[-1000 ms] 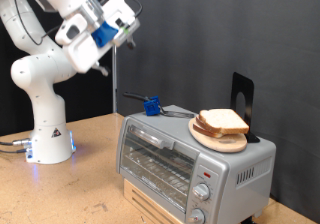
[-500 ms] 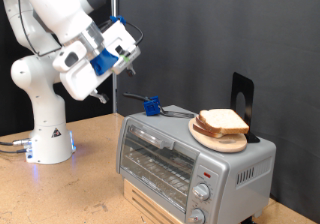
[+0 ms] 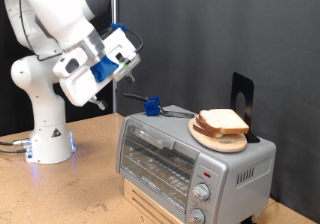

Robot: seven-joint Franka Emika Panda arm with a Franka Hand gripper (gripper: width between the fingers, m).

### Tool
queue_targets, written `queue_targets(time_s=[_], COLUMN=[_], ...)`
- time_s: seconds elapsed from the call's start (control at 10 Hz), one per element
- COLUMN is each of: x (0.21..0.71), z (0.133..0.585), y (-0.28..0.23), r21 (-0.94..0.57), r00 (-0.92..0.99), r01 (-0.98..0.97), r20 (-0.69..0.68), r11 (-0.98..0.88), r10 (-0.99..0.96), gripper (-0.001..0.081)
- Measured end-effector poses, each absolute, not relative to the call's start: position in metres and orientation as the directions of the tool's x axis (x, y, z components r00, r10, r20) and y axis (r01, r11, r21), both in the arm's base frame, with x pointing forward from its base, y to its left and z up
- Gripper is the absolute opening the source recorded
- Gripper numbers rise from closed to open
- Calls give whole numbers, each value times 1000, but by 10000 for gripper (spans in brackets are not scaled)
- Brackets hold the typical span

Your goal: Make a piece of toast with the oven

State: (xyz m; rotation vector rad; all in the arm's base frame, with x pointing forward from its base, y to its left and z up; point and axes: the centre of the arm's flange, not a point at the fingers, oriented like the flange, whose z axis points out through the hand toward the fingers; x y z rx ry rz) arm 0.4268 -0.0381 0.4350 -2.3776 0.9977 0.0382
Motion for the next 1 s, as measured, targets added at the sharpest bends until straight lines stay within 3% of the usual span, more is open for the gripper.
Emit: queue_targets(time_s=[1.0], x=[428], z=[349], y=[-14], r21=[-409], r00=[662], r01=[-715], r20=[-133], r11=[-568], r10=[-738], gripper=[805])
